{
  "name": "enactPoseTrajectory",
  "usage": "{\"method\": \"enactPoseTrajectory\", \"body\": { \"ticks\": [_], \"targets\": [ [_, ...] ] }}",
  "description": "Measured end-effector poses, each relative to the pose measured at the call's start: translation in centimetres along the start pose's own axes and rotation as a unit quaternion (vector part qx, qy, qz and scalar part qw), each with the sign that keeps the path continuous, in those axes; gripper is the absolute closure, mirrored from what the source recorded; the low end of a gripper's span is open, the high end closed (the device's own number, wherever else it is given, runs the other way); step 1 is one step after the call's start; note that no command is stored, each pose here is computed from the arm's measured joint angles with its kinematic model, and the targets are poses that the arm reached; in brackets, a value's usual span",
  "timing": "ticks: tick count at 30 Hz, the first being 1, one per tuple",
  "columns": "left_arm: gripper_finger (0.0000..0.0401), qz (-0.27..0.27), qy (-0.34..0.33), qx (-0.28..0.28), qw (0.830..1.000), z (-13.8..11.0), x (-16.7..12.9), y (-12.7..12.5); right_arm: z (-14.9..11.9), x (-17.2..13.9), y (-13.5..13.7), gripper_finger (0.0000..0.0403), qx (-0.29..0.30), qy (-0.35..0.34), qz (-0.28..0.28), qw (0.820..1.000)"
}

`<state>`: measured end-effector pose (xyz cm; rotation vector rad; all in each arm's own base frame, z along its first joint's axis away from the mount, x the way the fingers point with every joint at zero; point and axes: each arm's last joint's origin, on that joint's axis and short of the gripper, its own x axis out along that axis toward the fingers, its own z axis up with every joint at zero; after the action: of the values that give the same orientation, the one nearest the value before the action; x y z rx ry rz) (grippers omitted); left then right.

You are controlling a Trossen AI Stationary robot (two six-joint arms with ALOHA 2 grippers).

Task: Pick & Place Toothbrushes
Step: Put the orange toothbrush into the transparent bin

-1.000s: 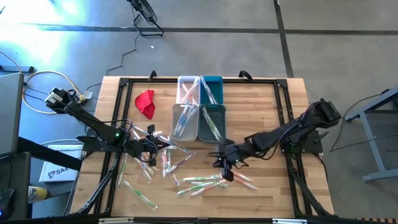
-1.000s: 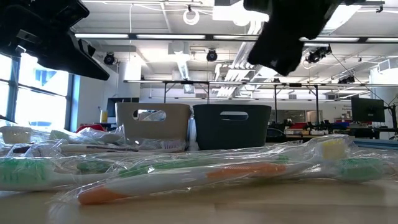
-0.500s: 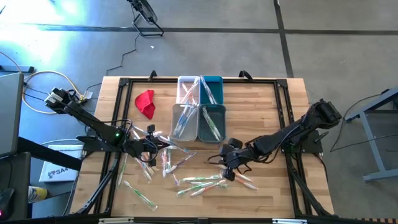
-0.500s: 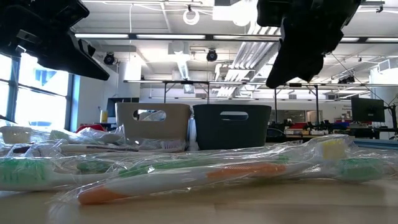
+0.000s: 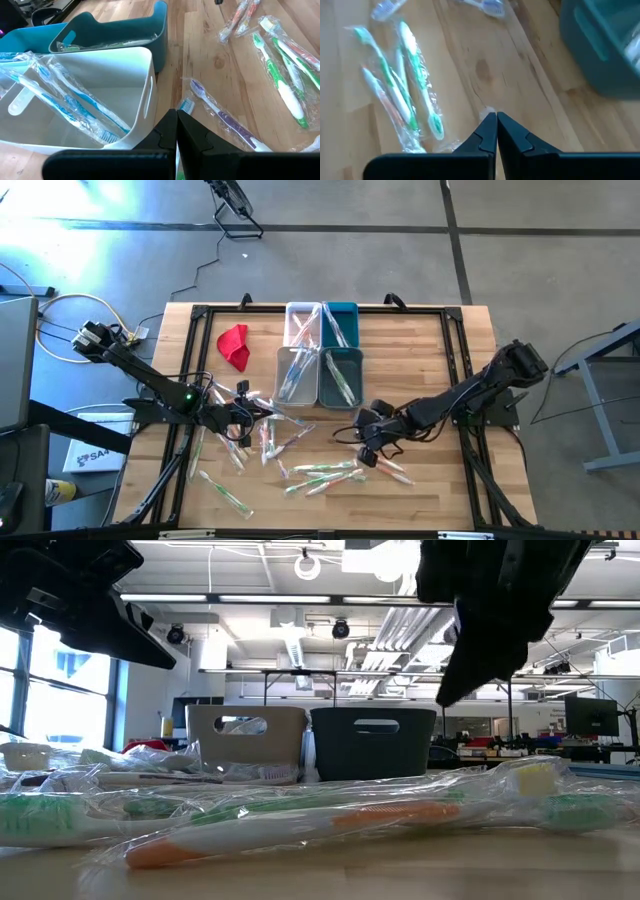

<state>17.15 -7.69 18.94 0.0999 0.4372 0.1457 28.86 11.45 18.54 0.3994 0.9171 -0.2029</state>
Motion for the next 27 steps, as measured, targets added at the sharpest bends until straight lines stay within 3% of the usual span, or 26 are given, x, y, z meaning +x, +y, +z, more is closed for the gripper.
{"method": "enactPoseTrajectory", "body": {
  "ticks": [14,17,23,27],
  "targets": [
    [0.0398,0.000,-0.001,-0.001,1.000,0.0,0.0,0.0,-0.7,1.0,-0.4,0.0393,0.010,0.030,-0.020,0.999],
    [0.0398,0.000,0.000,0.000,1.000,0.0,0.0,0.0,-0.7,1.0,-0.4,0.0365,0.009,0.036,-0.015,0.999],
    [0.0398,-0.001,0.000,-0.001,1.000,0.0,0.0,0.0,-0.8,1.0,-0.3,0.0270,-0.018,0.047,-0.003,0.999],
    [0.0398,-0.002,0.000,-0.001,1.000,0.0,0.0,0.0,-1.0,1.3,-0.2,0.0243,-0.033,0.053,0.004,0.998]
  ]
}}
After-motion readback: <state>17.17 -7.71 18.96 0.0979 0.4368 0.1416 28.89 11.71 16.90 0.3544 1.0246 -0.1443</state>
